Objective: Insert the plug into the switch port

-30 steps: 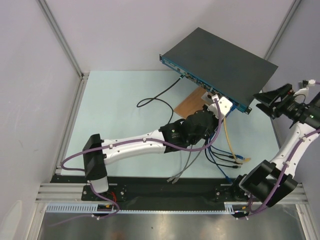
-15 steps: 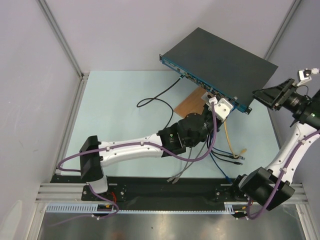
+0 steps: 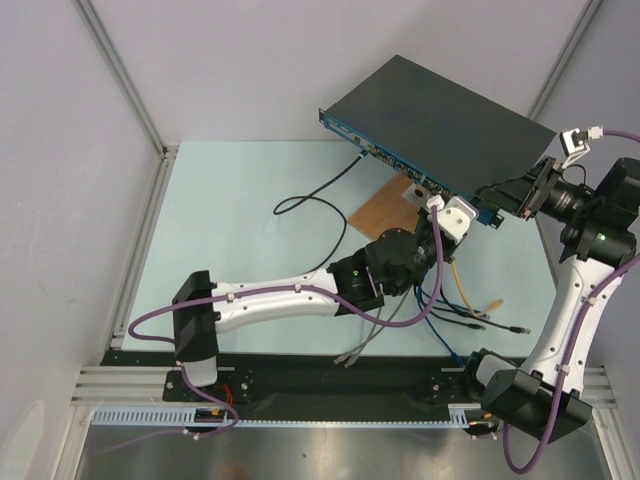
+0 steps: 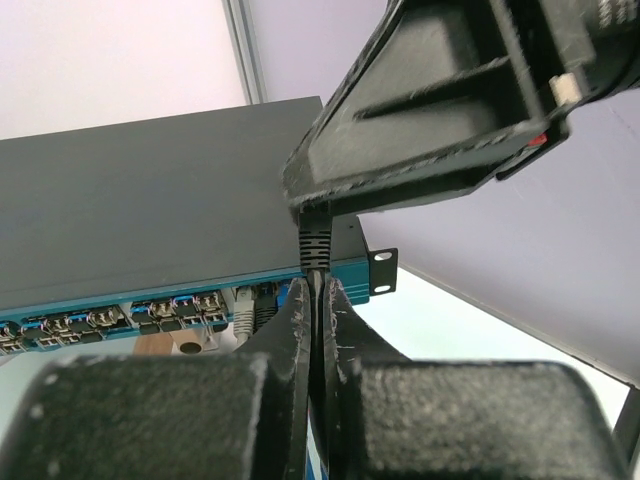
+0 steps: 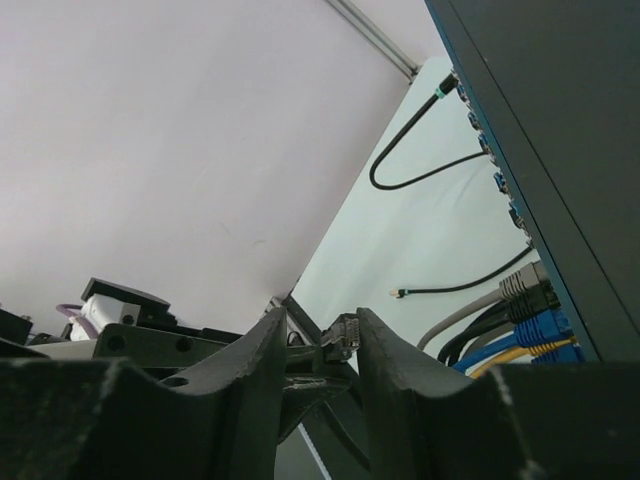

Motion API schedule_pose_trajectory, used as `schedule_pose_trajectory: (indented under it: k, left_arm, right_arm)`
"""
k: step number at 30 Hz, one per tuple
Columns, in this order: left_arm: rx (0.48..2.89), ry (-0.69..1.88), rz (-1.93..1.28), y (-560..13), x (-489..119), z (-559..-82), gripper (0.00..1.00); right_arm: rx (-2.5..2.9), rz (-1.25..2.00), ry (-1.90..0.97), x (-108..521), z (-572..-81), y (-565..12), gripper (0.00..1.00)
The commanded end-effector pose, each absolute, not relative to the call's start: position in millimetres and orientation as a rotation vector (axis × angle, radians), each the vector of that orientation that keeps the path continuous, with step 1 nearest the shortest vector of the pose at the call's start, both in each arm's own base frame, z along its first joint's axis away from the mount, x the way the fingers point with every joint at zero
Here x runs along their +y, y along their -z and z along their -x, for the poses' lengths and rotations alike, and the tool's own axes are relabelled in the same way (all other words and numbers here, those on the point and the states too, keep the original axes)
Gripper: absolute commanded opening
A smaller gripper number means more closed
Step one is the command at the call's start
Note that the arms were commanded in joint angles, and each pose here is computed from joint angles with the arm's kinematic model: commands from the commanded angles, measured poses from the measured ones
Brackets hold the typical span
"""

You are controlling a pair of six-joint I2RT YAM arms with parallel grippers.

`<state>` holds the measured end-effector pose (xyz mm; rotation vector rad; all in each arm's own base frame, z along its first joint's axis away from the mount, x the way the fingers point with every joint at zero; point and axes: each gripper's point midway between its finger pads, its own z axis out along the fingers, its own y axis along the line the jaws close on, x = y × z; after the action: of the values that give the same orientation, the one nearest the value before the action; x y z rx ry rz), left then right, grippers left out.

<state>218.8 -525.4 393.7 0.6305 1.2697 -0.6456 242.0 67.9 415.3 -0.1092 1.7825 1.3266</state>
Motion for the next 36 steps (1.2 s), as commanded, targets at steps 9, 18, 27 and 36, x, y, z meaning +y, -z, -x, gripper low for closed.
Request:
schedule_pose_trajectory:
  k: [9, 18, 27, 36]
  left_arm:
    - [1.181, 0.703, -0.570, -435, -527, -210, 0.15]
    - [1.174, 0.680, -0.599, -430, -523, -209, 0.22]
    - [1.208, 0.739, -0.595, -428, -518, -211, 0.16]
    - [1.211, 0.818, -0.631, -430, -519, -207, 0.03]
  right_arm:
    - [1.755, 0.159, -1.310, 78, -239, -418, 0.00]
    - [1.764, 0.173, -1.378, 79, -237, -413, 0.00]
    - [1.765, 0.208, -1.424, 78, -234, -410, 0.00]
    - [1.773, 0.213, -1.457, 77, -235, -406, 0.00]
